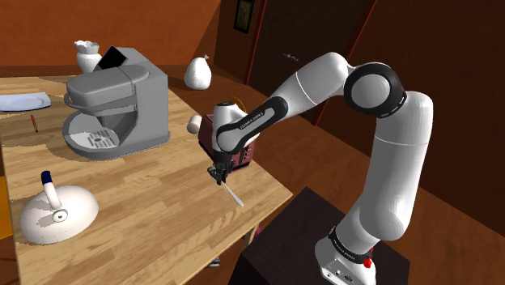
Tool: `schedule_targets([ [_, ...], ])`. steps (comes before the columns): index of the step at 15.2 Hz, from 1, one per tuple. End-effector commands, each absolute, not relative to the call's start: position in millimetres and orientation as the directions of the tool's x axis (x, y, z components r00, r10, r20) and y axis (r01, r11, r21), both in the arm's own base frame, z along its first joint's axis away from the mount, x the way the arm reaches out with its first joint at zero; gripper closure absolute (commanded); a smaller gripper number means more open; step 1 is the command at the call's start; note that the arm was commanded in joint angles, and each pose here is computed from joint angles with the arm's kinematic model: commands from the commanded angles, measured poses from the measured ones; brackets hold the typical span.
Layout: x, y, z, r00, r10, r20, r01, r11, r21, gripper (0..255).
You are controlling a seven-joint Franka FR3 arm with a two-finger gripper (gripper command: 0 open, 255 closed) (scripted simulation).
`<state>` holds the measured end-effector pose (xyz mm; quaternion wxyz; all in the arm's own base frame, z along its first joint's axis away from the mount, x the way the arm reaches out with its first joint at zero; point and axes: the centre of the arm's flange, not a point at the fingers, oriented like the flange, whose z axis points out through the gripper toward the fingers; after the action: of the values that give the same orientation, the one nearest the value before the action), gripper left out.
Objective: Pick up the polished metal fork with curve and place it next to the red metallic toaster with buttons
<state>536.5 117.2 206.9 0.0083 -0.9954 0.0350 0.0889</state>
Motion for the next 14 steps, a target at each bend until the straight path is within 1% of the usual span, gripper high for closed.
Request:
schedule_targets([
  [1, 536.6, 116.8, 195.8, 0.982, -0.068, -0.177, -0.071, -0.997, -0.010, 255],
  [14, 536.6, 116.8, 127.2, 0.982, -0.068, -0.177, -0.071, -0.997, -0.010, 255],
])
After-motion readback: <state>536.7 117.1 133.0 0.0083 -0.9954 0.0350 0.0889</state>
